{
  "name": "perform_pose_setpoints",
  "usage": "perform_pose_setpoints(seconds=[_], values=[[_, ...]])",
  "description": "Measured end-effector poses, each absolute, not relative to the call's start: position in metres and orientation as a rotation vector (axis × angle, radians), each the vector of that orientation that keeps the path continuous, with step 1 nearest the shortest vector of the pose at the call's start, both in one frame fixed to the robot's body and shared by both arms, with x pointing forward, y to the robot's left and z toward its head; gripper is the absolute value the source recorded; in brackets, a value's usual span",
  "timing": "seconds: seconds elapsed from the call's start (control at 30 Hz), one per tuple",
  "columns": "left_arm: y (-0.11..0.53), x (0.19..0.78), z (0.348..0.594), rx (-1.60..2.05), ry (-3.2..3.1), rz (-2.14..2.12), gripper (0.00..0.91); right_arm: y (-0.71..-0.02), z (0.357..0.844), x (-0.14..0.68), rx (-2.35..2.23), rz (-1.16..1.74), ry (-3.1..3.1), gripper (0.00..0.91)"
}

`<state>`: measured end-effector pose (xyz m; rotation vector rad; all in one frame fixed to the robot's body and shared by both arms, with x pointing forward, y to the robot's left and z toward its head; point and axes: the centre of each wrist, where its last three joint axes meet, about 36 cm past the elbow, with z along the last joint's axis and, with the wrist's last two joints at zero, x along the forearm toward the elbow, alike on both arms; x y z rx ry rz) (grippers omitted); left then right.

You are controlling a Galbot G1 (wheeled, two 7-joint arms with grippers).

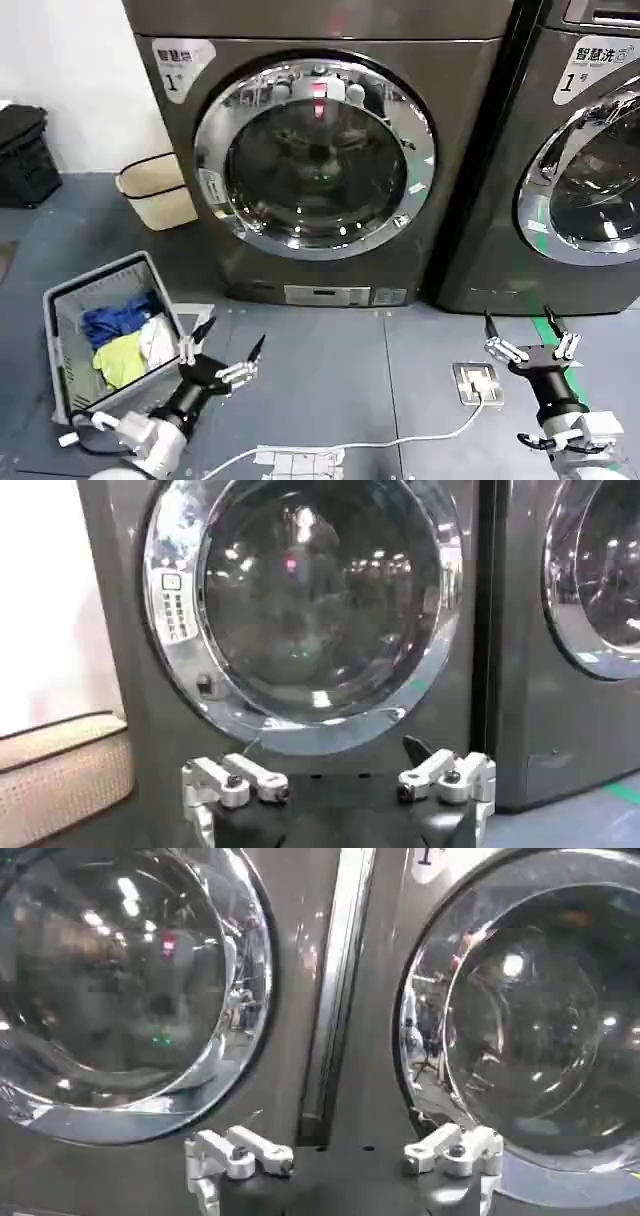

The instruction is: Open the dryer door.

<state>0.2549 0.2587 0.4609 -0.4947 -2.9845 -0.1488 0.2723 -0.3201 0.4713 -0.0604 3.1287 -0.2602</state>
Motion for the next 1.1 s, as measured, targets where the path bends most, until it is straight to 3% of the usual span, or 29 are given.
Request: perform_pose_setpoints(seconds=[1.1], values=[[0.256,0.242,0.473,-0.531,-2.984,-0.148,0.907,-0.286,0.504,0.383,-0.936,-0.11,2.957,0.907]])
